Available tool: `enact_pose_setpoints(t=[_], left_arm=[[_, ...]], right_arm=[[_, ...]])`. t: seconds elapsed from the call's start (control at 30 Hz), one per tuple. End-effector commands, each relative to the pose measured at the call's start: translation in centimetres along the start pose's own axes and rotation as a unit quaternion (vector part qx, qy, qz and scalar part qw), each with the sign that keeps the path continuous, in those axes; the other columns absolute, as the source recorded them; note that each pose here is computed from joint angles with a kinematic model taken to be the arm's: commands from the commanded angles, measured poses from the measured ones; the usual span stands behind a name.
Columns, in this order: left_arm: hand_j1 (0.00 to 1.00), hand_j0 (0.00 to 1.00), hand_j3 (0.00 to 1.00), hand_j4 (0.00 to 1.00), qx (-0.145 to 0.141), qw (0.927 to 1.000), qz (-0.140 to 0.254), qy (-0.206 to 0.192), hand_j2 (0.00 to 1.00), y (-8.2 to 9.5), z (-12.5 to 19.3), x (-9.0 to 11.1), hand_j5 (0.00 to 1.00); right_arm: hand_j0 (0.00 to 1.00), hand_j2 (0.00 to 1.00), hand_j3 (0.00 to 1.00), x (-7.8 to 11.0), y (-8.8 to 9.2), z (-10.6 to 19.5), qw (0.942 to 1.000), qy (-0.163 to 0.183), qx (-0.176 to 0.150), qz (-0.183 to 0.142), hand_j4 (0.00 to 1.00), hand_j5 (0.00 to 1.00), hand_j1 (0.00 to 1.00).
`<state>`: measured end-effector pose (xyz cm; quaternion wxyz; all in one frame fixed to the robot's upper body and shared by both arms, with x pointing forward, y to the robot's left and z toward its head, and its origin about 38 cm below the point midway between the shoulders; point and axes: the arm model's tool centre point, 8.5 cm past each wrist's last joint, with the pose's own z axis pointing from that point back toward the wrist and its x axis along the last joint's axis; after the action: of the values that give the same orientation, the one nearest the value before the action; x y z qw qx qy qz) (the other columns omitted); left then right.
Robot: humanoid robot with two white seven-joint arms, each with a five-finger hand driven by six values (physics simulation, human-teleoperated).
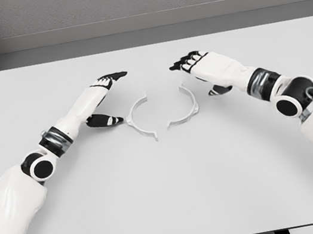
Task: Assemble PVC drainage pipe clamps
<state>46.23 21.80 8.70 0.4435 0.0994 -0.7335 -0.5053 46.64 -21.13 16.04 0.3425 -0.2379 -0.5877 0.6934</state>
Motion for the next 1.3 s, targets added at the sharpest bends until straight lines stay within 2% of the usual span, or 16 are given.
enact_pose_setpoints(t=[0.0,0.07,0.3,0.5,1.03,1.2,1.27], left_arm=[[1.0,1.0,1.0,1.0,0.005,1.0,0.001,-0.003,1.0,0.3,0.0,0.1,1.0],[1.0,1.0,1.0,1.0,0.005,1.0,0.004,-0.005,1.0,0.1,0.1,0.3,1.0],[1.0,1.0,1.0,1.0,0.0,1.0,-0.006,-0.006,1.0,0.4,1.3,0.2,1.0],[1.0,1.0,1.0,1.0,0.001,0.9999,-0.005,-0.015,1.0,0.1,1.4,0.8,1.0],[1.0,1.0,1.0,1.0,0.002,0.9999,-0.004,-0.013,1.0,0.2,1.5,0.7,1.0],[1.0,1.0,1.0,1.0,0.001,0.9999,-0.004,-0.012,1.0,0.0,1.6,0.7,1.0],[1.0,1.0,1.0,1.0,0.001,0.9999,-0.004,-0.012,1.0,0.0,1.6,0.7,1.0]], right_arm=[[1.0,1.0,1.0,-0.1,1.2,-0.6,0.9998,0.005,0.011,-0.015,1.0,1.0,1.0],[1.0,1.0,1.0,0.2,1.0,-1.8,0.9998,0.004,0.009,-0.018,1.0,1.0,1.0],[1.0,1.0,1.0,-0.5,1.0,-4.5,0.9992,0.02,0.021,-0.029,1.0,1.0,1.0],[1.0,1.0,1.0,0.6,1.5,-6.1,0.999,0.01,0.034,-0.026,1.0,1.0,1.0],[1.0,1.0,1.0,2.1,1.1,-7.2,0.9991,-0.004,0.027,-0.031,1.0,1.0,1.0],[1.0,1.0,1.0,1.3,0.2,-7.1,0.9992,0.013,0.018,-0.033,1.0,1.0,1.0],[1.0,1.0,1.0,-0.4,-1.2,-6.2,0.9984,0.032,-0.006,-0.046,1.0,1.0,1.0]])
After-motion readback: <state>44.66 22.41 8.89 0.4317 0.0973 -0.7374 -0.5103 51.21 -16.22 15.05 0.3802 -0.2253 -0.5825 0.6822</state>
